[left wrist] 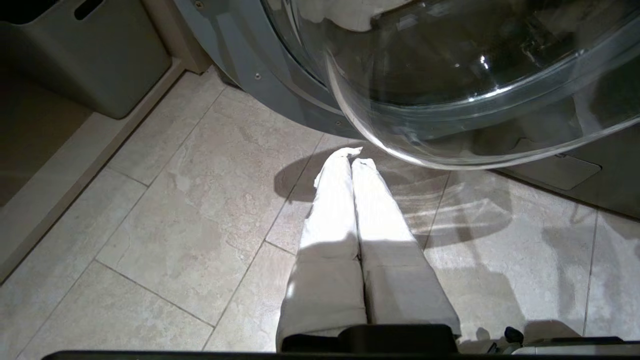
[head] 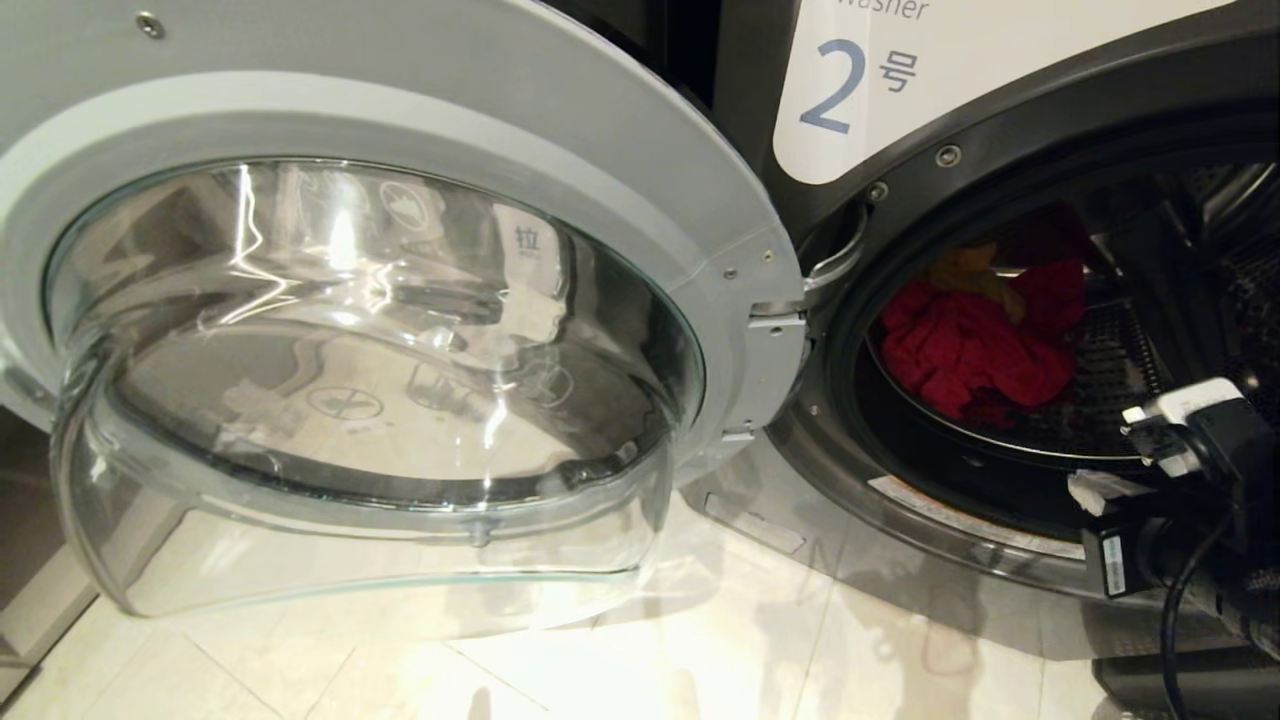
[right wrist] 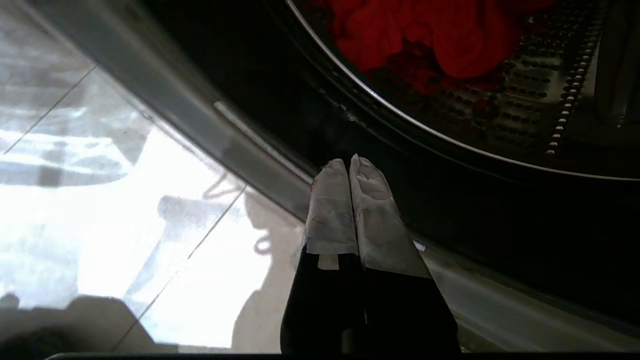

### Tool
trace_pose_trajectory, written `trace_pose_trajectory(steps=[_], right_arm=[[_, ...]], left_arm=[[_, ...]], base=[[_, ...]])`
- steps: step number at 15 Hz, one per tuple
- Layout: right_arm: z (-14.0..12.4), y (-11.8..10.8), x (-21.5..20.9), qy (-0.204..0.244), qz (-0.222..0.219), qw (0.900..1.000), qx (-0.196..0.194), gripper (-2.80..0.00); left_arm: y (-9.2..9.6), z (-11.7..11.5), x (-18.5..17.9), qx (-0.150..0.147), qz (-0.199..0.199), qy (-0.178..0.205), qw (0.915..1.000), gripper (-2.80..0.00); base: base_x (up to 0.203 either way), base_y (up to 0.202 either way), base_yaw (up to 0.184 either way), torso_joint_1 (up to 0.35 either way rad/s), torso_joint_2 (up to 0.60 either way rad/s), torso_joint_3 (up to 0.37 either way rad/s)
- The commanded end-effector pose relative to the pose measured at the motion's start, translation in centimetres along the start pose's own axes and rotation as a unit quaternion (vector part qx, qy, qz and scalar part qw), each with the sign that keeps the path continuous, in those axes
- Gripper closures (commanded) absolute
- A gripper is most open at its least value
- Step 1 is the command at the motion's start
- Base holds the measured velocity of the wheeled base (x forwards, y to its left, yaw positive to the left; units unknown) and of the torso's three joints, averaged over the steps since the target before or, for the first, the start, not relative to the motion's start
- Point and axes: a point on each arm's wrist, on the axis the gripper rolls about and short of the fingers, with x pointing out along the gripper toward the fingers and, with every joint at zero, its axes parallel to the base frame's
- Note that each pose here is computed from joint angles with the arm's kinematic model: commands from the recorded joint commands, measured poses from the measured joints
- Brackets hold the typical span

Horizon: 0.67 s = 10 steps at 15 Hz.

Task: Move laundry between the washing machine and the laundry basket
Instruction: Pick a cloth and place it into the basket

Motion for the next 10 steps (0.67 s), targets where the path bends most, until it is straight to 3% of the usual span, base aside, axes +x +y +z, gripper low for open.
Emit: trace_pose_trajectory(steps=[1, 6, 10], right_arm=[[-0.4, 0.7, 2.6, 0.016, -0.009, 1.000, -0.001, 0.00], [-1.8, 0.5, 9.8, 0.006, -0.091, 0.996, 0.023, 0.00], [0.1, -1.9, 14.9, -0.038, -0.147, 0.986, 0.068, 0.00]], left_arm=[[-0.1, -1.1, 0.2, -0.001, -0.001, 0.019, 0.9998, 0.00], [-0.1, -1.1, 0.2, 0.000, -0.001, 0.020, 0.9998, 0.00], [-0.1, -1.1, 0.2, -0.002, 0.000, 0.019, 0.9998, 0.00]], base=[[0.000, 0.000, 0.000, 0.000, 0.00, 0.000], [0.000, 0.000, 0.000, 0.000, 0.00, 0.000], [0.000, 0.000, 0.000, 0.000, 0.00, 0.000]])
